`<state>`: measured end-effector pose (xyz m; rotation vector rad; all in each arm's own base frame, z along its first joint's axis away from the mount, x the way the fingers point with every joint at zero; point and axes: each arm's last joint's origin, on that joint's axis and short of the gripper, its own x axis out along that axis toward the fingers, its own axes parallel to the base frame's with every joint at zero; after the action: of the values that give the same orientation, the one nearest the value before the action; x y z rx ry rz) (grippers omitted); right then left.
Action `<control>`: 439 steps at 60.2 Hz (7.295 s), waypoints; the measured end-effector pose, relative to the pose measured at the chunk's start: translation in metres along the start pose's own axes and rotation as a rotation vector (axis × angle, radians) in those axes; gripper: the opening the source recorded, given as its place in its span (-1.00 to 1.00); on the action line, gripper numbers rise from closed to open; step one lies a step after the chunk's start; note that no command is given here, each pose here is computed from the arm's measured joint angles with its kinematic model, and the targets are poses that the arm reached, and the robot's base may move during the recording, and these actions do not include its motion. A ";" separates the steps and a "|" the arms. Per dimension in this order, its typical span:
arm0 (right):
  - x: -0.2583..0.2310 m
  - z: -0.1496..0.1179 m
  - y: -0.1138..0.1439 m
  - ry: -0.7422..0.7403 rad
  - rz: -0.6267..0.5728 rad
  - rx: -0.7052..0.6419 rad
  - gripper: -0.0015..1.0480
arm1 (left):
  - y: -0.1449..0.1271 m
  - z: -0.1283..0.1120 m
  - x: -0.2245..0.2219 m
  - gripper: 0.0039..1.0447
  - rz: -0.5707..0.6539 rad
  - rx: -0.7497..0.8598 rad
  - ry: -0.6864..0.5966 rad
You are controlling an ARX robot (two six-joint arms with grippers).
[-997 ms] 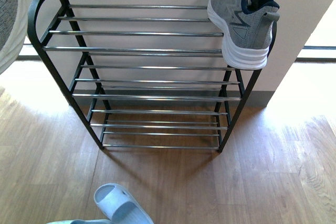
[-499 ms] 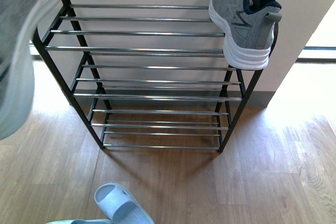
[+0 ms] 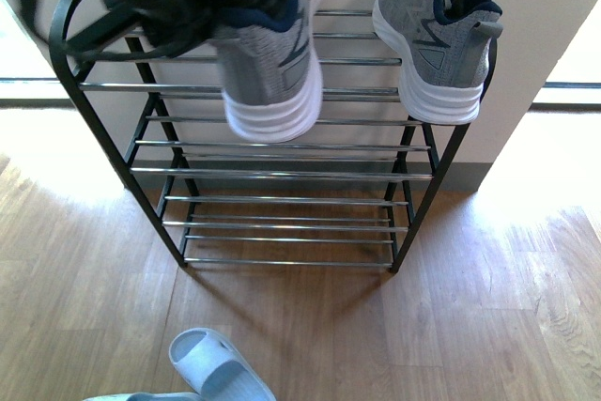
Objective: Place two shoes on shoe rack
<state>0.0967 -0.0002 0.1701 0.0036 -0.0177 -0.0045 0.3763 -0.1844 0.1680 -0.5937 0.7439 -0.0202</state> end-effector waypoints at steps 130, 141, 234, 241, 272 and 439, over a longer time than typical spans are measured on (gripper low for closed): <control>0.000 0.000 0.000 0.000 0.003 0.000 0.82 | 0.125 -0.020 -0.264 0.73 0.314 0.241 -0.701; 0.000 0.000 0.000 0.000 0.003 0.000 0.82 | 0.149 -0.037 -0.255 0.05 -0.010 0.534 -0.736; 0.000 0.000 0.000 0.000 0.003 0.000 0.82 | 0.206 -0.087 -0.248 -0.43 0.015 0.585 -0.742; 0.000 0.000 0.000 0.000 0.003 0.000 0.82 | 0.206 -0.087 -0.248 -0.02 0.015 0.585 -0.742; 0.000 0.000 0.000 0.000 0.001 0.000 0.82 | 0.206 -0.087 -0.248 0.83 0.015 0.588 -0.742; 0.000 0.000 0.000 0.000 0.005 0.000 0.82 | 0.206 -0.087 -0.248 0.83 0.016 0.588 -0.742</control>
<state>0.0967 -0.0001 0.1701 0.0032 -0.0174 0.0008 0.0978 -0.0002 0.1676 -0.0071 0.0010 -0.0019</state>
